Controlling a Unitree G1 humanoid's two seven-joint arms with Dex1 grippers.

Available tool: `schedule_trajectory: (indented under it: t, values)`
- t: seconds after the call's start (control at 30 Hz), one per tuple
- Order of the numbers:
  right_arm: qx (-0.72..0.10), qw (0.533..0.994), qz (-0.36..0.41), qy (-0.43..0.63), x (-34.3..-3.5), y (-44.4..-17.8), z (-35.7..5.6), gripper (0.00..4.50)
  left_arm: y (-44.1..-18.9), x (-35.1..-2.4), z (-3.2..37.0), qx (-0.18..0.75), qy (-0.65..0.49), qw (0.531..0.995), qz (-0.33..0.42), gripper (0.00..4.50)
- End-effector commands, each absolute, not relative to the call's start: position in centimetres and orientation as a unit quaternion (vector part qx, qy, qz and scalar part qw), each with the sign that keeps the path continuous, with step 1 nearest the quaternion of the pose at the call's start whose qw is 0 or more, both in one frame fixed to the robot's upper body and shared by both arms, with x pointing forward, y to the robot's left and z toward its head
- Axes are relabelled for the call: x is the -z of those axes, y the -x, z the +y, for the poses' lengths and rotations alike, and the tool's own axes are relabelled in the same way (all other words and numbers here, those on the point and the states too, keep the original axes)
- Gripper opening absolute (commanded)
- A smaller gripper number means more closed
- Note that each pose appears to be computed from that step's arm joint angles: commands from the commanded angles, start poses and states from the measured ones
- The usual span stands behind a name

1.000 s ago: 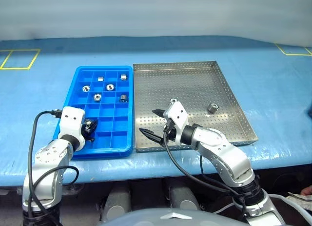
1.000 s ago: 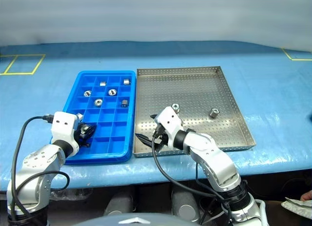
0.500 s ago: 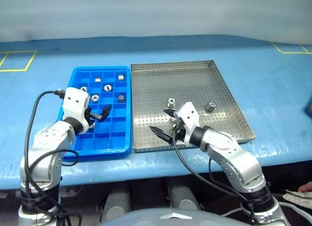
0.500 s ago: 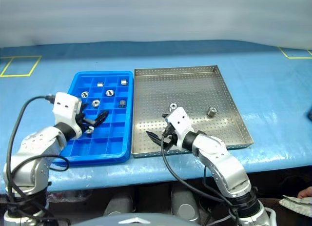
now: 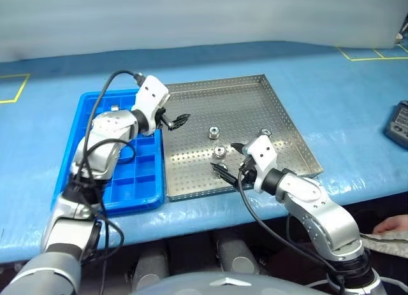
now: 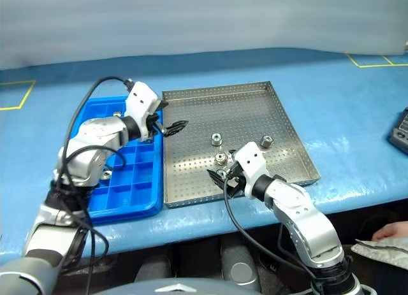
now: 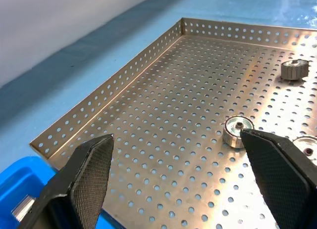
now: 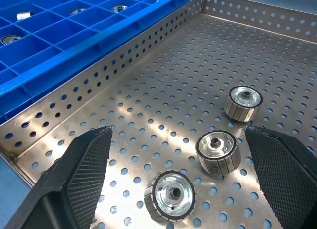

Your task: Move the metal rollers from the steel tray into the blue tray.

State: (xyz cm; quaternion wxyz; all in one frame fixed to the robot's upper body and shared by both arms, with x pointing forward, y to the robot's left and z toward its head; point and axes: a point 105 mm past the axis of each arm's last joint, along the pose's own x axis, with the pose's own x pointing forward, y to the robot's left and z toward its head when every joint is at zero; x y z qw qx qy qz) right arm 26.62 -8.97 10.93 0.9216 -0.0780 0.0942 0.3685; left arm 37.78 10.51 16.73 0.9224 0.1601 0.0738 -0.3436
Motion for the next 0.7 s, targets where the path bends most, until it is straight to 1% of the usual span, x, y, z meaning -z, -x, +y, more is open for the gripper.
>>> schedule_trajectory:
  t: [0.03, 0.2, 0.4, 0.57, 0.7]
  values:
    - [-0.363, 0.925, 0.073, 0.079, -11.9, -26.3, -8.8, 4.5, -39.7, -17.0, 9.2, 0.347, -0.163, 0.922, 0.061, 4.44]
    - [-0.356, 0.929, 0.073, 0.072, -11.8, -26.0, -8.7, 4.5, -40.9, -15.3, 7.0, 0.376, -0.156, 0.91, 0.083, 4.44]
    - [-0.353, 0.93, 0.072, 0.067, -11.8, -25.9, -8.5, 4.5, -41.4, -13.8, 6.0, 0.385, -0.165, 0.902, 0.101, 4.44]
    - [-0.35, 0.932, 0.072, 0.064, -11.8, -25.8, -8.5, 4.5, -41.4, -12.4, 6.2, 0.38, -0.162, 0.903, 0.122, 4.44]
    - [-0.353, 0.931, 0.073, 0.063, -11.8, -25.7, -8.4, 4.5, -40.8, -11.2, 6.2, 0.393, -0.162, 0.895, 0.138, 4.44]
